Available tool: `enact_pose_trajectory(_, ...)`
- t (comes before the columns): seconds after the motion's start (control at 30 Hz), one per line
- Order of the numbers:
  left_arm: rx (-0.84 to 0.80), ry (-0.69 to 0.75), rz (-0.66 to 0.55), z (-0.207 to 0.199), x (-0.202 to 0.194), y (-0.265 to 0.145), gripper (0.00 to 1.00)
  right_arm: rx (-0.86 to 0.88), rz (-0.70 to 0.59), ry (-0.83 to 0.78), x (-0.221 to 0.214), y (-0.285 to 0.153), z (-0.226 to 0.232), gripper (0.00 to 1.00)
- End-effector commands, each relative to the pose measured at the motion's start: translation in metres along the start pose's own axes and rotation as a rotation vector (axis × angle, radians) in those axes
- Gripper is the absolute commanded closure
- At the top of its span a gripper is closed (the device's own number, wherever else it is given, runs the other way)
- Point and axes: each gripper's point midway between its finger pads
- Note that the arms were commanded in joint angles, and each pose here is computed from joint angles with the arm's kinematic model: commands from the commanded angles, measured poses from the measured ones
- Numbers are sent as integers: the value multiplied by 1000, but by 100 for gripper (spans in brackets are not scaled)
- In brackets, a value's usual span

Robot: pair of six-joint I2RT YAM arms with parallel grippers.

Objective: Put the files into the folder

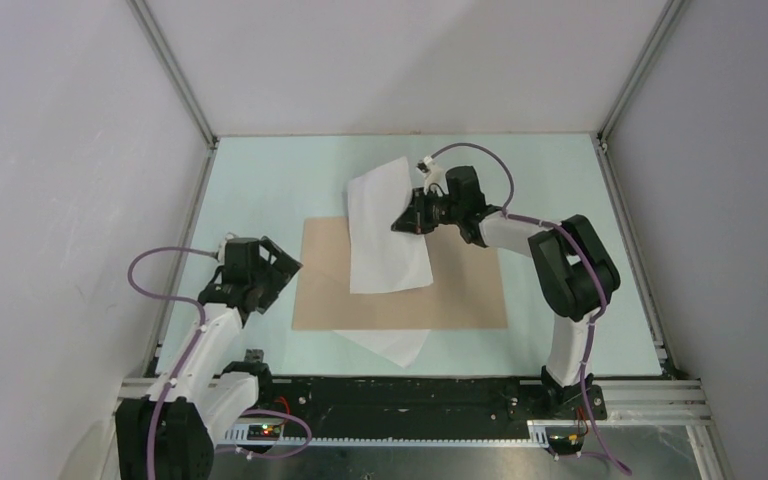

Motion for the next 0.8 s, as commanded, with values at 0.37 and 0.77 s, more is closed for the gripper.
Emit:
enact_pose_trajectory(0.37, 58, -39, 36, 16, -9, 16, 0, 143, 10, -58, 17, -8, 41, 100)
enact_pose_trajectory(0.77, 45, -57, 58, 28, -21, 27, 29, -121, 77, 132, -14, 17, 26, 100)
Point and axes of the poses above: each gripper's point midway between its finger pads, its own y axis out along the fingers, its own z axis along the line the jaws close on, x = y × z, and after that the axes turned 14 degrees about -y, right-handed
